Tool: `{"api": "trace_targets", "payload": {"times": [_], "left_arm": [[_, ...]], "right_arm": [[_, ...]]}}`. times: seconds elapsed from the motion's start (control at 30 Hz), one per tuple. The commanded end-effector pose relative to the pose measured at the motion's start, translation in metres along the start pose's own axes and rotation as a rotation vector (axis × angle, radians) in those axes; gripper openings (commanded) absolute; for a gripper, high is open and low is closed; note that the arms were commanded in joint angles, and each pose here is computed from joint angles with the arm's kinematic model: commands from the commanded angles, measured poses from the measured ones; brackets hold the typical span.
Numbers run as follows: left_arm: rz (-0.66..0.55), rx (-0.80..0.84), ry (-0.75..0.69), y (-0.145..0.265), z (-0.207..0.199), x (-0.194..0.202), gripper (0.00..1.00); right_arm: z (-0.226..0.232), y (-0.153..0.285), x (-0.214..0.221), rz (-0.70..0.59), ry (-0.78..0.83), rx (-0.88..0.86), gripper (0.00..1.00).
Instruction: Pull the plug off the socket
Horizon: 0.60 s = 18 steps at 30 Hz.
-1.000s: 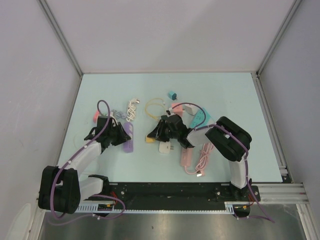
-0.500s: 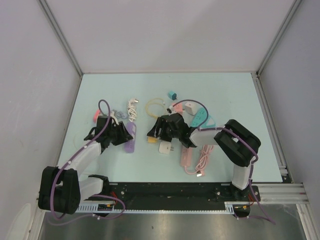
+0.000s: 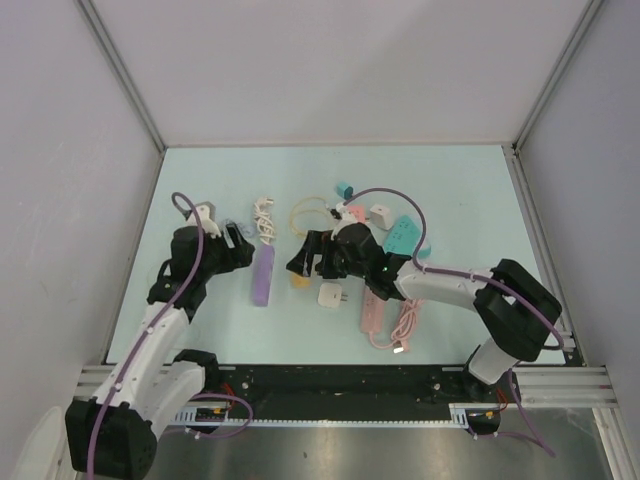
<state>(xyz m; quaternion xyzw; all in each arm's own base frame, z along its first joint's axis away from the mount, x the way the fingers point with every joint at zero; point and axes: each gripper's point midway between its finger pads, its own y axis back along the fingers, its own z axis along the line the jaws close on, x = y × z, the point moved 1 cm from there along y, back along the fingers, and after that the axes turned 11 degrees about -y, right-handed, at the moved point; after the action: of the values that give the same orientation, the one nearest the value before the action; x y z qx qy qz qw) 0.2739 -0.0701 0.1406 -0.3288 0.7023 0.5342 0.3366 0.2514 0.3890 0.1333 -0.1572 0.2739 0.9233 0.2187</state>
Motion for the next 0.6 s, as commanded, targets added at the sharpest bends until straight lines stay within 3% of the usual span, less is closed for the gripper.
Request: {"api": "trace_targets", "payload": {"times": [0.0, 0.07, 0.17, 0.27, 0.43, 0.57], "left_arm": [[-0.181, -0.2, -0.081, 0.018, 0.029, -0.062, 0.81], [-0.209, -0.289, -0.097, 0.022, 0.044, -0.081, 0.83], [-0.159, -0.367, -0.094, 0.014, 0.064, -0.094, 0.83], [-0.085, -0.383, -0.079, -0.003, 0.075, -0.096, 0.82], [-0.065, -0.312, -0.13, -0.036, 0.073, -0.101, 0.77], [0.066, -0.353, -0.169, -0.058, 0.087, -0.088, 0.75]], "right_arm": [[0.026, 0.021, -0.01, -0.058, 0.068, -0.041, 1.0], [0.034, 0.03, -0.013, -0.069, 0.082, -0.055, 1.0], [0.039, 0.038, -0.01, -0.068, 0.117, -0.057, 1.0], [0.041, 0.045, -0.009, -0.063, 0.138, -0.053, 1.0], [0.045, 0.054, -0.005, -0.056, 0.163, -0.054, 1.0], [0.049, 0.059, 0.001, -0.046, 0.186, -0.063, 1.0]]}}
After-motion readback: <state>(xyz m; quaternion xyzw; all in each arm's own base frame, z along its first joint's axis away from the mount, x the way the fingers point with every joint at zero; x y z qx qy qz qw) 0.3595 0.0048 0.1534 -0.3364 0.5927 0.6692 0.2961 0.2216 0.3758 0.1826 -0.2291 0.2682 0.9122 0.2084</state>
